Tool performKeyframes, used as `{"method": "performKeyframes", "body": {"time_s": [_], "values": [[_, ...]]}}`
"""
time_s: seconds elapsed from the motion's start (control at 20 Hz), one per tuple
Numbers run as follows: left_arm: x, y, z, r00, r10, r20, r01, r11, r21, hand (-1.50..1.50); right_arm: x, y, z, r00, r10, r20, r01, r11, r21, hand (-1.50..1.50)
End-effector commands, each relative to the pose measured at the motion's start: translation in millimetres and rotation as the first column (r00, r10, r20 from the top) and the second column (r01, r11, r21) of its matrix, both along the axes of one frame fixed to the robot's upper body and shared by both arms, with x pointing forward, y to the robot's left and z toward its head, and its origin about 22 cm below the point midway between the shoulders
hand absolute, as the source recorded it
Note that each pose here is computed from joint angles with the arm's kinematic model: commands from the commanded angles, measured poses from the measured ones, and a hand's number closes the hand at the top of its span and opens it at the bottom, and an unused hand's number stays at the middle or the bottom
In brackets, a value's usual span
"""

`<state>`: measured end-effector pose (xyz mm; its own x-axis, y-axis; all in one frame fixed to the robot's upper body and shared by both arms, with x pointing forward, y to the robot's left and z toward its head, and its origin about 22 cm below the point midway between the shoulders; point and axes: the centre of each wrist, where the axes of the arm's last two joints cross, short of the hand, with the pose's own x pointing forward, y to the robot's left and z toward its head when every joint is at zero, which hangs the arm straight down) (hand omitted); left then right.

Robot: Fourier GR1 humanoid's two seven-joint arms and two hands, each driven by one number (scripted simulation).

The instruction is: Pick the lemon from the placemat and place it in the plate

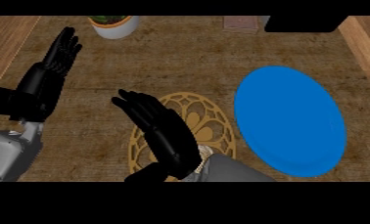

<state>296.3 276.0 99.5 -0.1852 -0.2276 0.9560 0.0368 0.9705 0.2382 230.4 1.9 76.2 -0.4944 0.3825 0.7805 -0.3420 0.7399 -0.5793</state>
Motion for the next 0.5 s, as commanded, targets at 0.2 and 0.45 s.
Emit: {"method": "performKeyframes", "body": {"time_s": [0.2, 0.45], "values": [[-5.7, -0.2, -14.7, 1.0, 0.011, -0.013, -0.011, 1.0, 0.005, 0.0, 9.2, 10.1, 36.0, 0.992, -0.095, -0.088, 0.033, 0.842, -0.539, -1.5], [-1.8, 13.5, 2.0, 1.0, 0.001, -0.014, -0.001, 1.0, -0.01, 0.0, 13.0, 26.2, 53.8, 0.966, -0.111, -0.233, -0.095, 0.687, -0.72, -1.5]]}}
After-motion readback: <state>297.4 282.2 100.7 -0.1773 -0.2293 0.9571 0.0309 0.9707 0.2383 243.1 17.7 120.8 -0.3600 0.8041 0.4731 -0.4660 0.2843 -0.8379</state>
